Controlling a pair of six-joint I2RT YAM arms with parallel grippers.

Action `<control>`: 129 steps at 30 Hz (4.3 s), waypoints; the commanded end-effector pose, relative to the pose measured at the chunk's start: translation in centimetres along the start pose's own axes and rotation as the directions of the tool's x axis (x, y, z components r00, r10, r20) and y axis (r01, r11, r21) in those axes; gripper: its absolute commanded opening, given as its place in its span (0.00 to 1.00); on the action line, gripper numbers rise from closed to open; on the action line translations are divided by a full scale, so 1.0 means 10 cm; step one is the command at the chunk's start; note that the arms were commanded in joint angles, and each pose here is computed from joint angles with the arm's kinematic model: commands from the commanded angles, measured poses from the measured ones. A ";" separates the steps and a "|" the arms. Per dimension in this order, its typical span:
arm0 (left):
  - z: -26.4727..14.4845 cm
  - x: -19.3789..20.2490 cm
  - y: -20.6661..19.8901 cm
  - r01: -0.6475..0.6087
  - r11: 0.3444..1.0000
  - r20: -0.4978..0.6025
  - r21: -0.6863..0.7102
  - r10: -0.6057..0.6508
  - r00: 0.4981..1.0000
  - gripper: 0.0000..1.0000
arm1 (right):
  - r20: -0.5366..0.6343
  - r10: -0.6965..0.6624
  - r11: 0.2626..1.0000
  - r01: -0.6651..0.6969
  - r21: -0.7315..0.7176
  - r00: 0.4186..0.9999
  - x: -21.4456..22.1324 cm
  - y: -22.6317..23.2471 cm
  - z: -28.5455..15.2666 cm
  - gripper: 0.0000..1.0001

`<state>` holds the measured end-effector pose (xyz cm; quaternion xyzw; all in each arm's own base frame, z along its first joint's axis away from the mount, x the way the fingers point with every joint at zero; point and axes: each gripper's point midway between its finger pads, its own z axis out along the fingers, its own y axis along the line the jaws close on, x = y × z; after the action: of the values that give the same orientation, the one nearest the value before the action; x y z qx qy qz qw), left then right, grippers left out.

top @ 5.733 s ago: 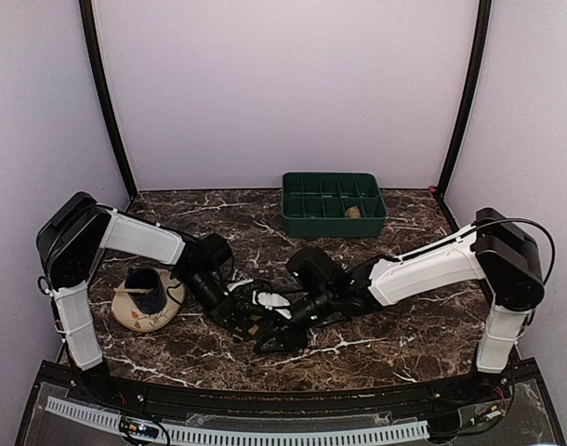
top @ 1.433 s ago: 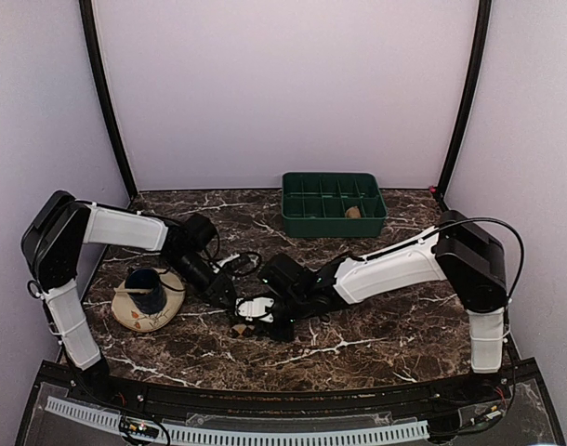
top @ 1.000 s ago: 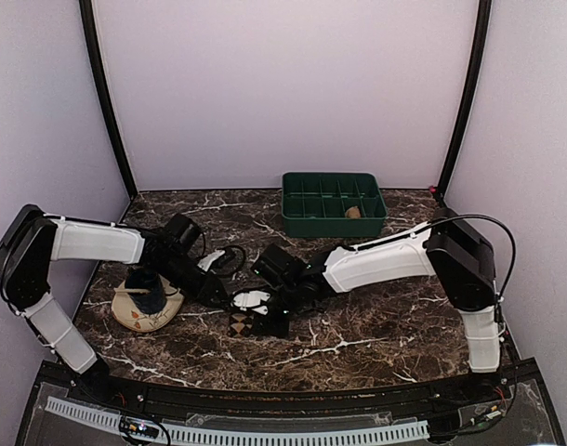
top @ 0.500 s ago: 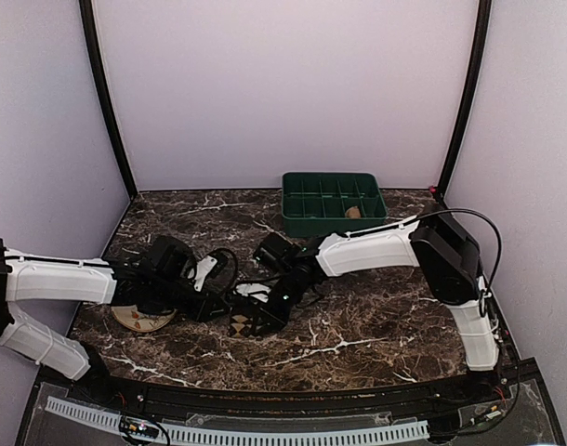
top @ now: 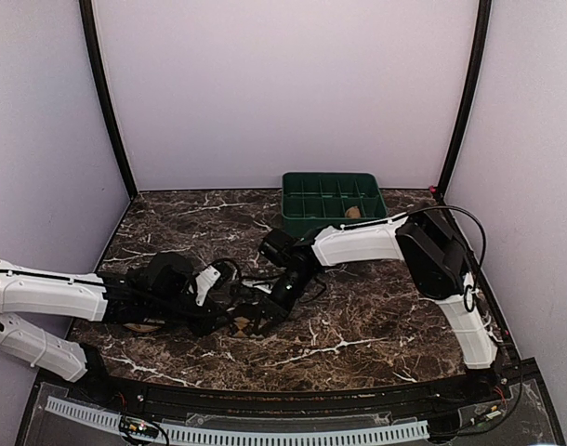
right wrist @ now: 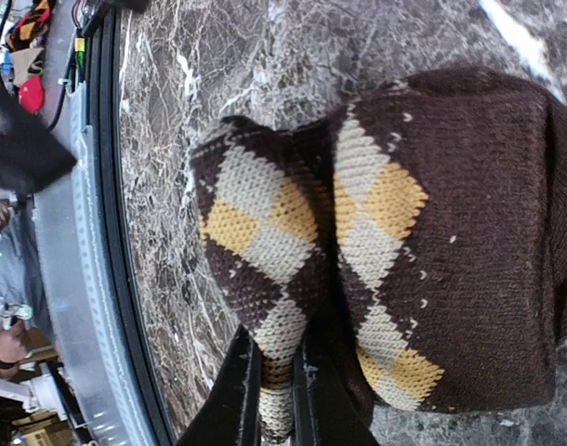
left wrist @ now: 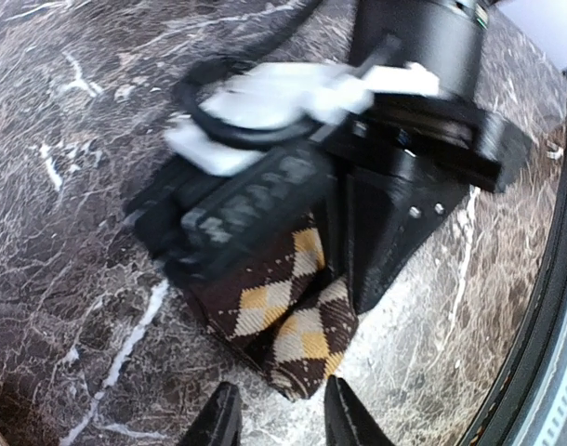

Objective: Roll the socks
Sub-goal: Roll the sock at the center of the board.

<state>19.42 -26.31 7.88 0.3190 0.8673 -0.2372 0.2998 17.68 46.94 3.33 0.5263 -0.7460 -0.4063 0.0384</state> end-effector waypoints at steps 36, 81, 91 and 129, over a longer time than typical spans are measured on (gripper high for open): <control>0.44 0.12 -0.26 -0.615 0.787 -0.272 0.053 0.604 0.749 0.38 | -0.097 0.096 0.989 -0.105 -0.099 0.991 0.17 -0.10 -0.04 0.00; 0.62 0.49 -0.30 -0.655 0.731 -0.427 0.192 0.663 0.615 0.09 | -0.091 0.092 0.985 -0.104 -0.138 0.992 0.09 -0.03 -0.08 0.00; 0.50 0.61 -0.38 -0.407 0.855 -0.465 0.321 0.517 0.718 0.01 | 0.050 0.115 0.985 -0.107 -0.136 0.992 -0.03 -0.08 -0.26 0.39; 0.48 0.59 -0.30 0.106 0.874 -0.588 0.473 0.224 0.777 0.00 | 0.416 0.051 0.962 -0.157 0.225 0.908 0.14 -0.43 -0.90 0.46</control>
<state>16.66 -30.42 2.61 0.4906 0.8070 -0.3274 -0.0306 23.40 40.60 4.25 0.3914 -0.8143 -0.4170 -0.0995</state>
